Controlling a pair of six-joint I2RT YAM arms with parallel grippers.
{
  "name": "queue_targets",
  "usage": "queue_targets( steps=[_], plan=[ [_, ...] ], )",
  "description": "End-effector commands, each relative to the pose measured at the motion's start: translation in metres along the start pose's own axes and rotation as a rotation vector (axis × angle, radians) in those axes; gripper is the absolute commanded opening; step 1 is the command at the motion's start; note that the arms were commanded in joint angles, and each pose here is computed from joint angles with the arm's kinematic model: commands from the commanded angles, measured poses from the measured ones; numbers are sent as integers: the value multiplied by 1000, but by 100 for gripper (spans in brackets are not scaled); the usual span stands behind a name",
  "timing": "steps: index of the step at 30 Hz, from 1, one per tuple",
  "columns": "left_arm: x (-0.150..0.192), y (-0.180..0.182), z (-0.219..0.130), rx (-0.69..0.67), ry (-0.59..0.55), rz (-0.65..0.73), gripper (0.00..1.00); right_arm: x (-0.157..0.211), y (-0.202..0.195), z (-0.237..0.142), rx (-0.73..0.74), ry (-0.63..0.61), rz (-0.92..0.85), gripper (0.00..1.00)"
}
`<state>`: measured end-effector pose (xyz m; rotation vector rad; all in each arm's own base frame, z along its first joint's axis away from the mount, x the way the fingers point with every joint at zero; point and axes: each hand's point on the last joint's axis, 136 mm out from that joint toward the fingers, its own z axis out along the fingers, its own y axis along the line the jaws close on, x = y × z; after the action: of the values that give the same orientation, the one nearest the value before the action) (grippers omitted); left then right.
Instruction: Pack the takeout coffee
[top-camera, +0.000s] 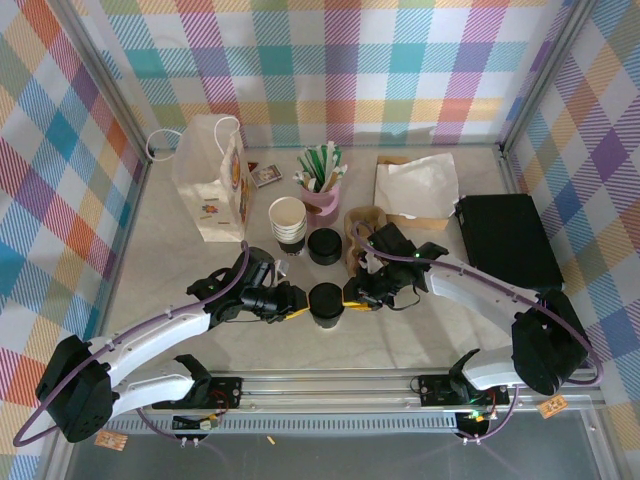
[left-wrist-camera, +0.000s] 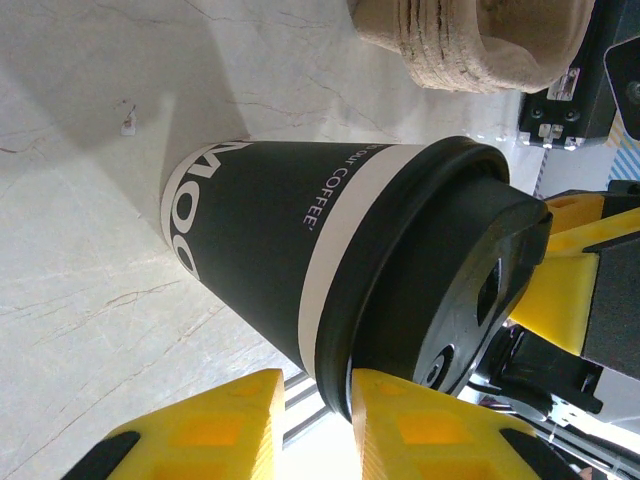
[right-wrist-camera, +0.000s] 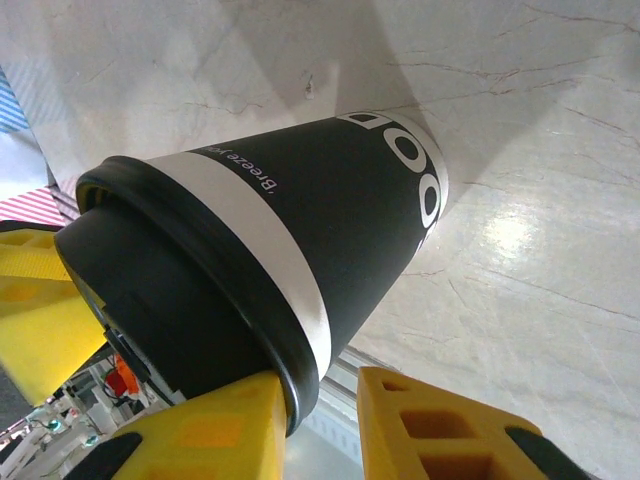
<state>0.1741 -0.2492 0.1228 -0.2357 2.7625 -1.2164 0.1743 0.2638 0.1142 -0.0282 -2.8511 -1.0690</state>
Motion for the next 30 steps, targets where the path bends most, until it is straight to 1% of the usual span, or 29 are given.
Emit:
queue_targets(
  steps=[1,8,21,26,30],
  plan=[
    [0,4,1,2,2,-9,24,5,-28,11,78,28,76,26],
    [2,11,2,-13,2,-20,24,5,-28,12,72,32,83,26],
    [-7,-8,-13,-4,-37,32,24,-2,2,-13,47,2,15,30],
    [-11,-12,-15,-8,-52,46,24,-1,9,-17,31,6,6,33],
    [-13,-13,-17,-14,-61,58,24,1,7,-18,41,12,4,35]
  ],
)
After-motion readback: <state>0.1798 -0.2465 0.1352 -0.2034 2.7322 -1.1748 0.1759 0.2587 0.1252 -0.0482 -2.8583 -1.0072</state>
